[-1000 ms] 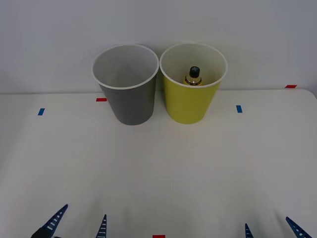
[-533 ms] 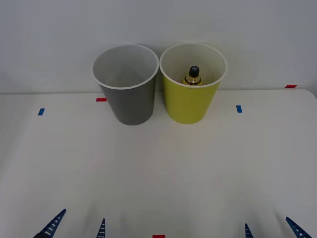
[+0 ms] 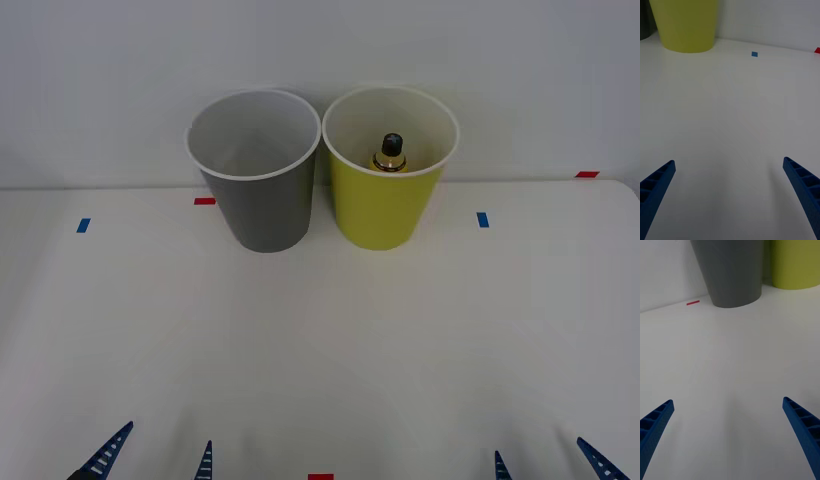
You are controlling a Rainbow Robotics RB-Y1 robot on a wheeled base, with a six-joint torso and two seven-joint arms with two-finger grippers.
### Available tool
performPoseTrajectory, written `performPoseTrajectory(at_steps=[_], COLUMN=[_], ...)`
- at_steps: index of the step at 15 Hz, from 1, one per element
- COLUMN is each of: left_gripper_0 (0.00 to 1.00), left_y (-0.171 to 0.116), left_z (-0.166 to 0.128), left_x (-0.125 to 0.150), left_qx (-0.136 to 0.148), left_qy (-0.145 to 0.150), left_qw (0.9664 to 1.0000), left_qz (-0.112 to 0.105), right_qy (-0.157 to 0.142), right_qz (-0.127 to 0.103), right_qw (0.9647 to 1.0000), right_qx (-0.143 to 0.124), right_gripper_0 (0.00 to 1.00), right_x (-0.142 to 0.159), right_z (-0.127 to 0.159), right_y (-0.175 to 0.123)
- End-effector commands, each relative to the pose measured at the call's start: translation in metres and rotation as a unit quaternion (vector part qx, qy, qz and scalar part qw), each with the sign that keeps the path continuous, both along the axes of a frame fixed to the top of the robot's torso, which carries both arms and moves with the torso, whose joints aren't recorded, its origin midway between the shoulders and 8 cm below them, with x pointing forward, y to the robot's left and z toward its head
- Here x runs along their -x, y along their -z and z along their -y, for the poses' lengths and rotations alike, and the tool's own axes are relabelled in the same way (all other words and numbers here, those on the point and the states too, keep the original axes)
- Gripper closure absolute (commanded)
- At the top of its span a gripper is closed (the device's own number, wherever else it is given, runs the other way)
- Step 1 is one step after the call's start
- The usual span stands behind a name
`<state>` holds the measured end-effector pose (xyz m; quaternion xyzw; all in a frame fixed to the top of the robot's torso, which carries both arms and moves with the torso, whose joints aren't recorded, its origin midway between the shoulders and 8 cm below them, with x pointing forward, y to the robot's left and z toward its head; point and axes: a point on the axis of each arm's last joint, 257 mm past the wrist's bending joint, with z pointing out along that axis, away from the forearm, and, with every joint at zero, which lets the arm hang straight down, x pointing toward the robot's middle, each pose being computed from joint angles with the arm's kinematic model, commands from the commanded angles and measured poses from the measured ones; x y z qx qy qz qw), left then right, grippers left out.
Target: Put cans in the gray bin and PET bottles in the light green bin.
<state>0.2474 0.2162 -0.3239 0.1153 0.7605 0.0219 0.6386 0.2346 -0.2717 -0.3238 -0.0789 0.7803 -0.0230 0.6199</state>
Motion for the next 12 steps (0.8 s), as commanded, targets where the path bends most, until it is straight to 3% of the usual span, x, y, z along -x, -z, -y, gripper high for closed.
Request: performPoseTrajectory(at_steps=[1, 12], left_gripper_0=[0.0, 0.0], left_y=[0.0, 0.0], left_z=[0.0, 0.0], left_x=[0.0, 0.0], left_qx=[0.0, 0.0], left_qy=[0.0, 0.0], left_qw=[1.0, 1.0], left_qz=[0.0, 0.0], right_qy=[0.0, 0.0], right_qz=[0.0, 0.0], right_qw=[1.0, 1.0], right_qx=[0.0, 0.0], right_gripper_0=[0.0, 0.0], right_x=[0.0, 0.0], right_z=[0.0, 0.0], right_y=[0.0, 0.0])
